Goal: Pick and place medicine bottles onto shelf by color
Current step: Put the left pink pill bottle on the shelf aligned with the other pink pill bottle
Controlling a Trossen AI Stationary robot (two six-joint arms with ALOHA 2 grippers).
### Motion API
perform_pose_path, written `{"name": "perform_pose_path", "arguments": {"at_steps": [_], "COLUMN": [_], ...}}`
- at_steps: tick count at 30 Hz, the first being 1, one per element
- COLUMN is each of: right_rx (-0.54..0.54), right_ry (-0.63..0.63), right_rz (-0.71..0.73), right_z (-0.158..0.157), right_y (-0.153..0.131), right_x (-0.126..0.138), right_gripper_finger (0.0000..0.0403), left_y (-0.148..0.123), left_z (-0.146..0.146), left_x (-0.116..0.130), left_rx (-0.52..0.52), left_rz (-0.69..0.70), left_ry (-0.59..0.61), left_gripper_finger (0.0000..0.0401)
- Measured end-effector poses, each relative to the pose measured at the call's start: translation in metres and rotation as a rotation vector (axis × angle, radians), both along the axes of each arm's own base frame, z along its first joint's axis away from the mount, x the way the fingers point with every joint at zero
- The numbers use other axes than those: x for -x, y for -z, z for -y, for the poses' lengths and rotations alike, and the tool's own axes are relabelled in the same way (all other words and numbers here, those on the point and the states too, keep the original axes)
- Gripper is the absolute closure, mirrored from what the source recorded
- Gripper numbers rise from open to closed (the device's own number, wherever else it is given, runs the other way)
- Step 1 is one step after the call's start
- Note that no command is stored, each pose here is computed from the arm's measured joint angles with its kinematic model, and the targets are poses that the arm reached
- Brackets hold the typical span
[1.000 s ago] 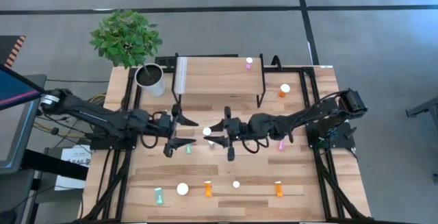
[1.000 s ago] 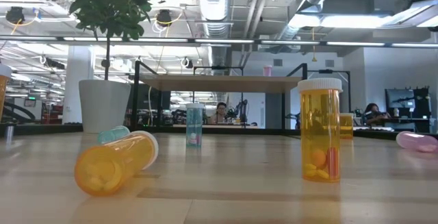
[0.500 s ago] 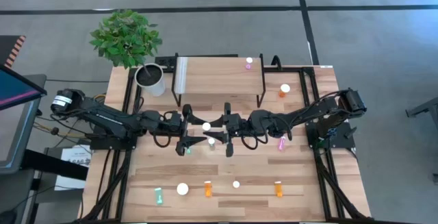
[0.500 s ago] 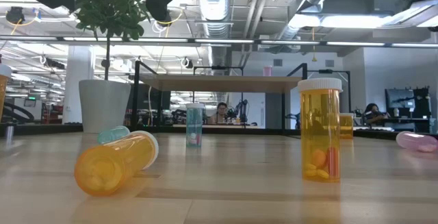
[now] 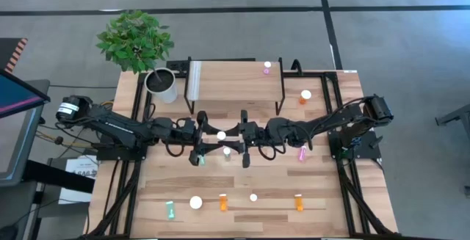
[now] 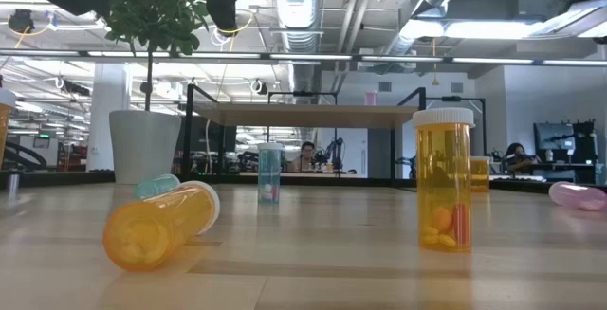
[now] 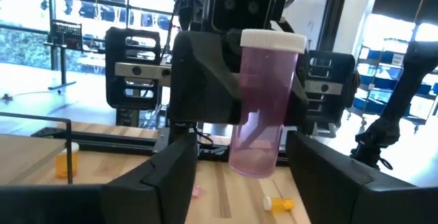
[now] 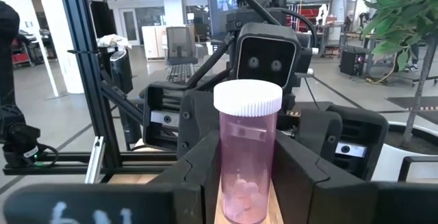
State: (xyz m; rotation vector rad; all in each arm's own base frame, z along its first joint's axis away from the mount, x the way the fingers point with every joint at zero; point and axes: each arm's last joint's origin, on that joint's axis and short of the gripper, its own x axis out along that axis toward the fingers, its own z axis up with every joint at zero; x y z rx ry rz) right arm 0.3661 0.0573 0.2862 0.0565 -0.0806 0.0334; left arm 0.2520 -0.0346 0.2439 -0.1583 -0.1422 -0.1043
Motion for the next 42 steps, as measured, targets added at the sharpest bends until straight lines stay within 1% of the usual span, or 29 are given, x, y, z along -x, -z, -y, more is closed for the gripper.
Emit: {"name": "perform_pose_path", "arguments": {"at_steps": [7, 14, 19, 25, 32, 36, 42], "right_rx": [-0.008, -0.011, -0.010, -0.016, -0.034, -0.036, -0.046], "right_ry": [0.000, 0.001, 0.001, -0.002, -0.004, -0.003, -0.001], "right_rz": [0.000, 0.000, -0.004, -0.022, -0.088, -0.152, -0.214], "right_z": [0.000, 0.000, 0.000, 0.000, 0.000, 0.002, 0.005], "right_y": [0.000, 0.000, 0.000, 0.002, 0.003, -0.003, -0.016], "right_x": [0.000, 0.000, 0.000, 0.000, 0.003, 0.013, 0.030], "right_gripper_finger": [0.0274, 0.0268, 0.0253, 0.0219, 0.0181, 0.0171, 0.0168], "left_y": [0.000, 0.000, 0.001, 0.001, 0.003, 0.005, 0.006], "left_z": [0.000, 0.000, 0.000, 0.000, 0.000, 0.000, 0.000], "left_x": [0.000, 0.000, 0.000, 0.000, 0.000, 0.000, 0.003], "left_rx": [-0.002, -0.002, 0.005, 0.028, 0.027, 0.023, 0.019], "left_rz": [-0.003, -0.004, -0.009, -0.013, -0.030, -0.066, -0.107], "left_ry": [0.000, 0.001, 0.004, 0.005, 0.014, 0.018, 0.019], "left_gripper_finger": [0.0251, 0.0281, 0.0296, 0.0300, 0.0301, 0.0301, 0.0301]}}
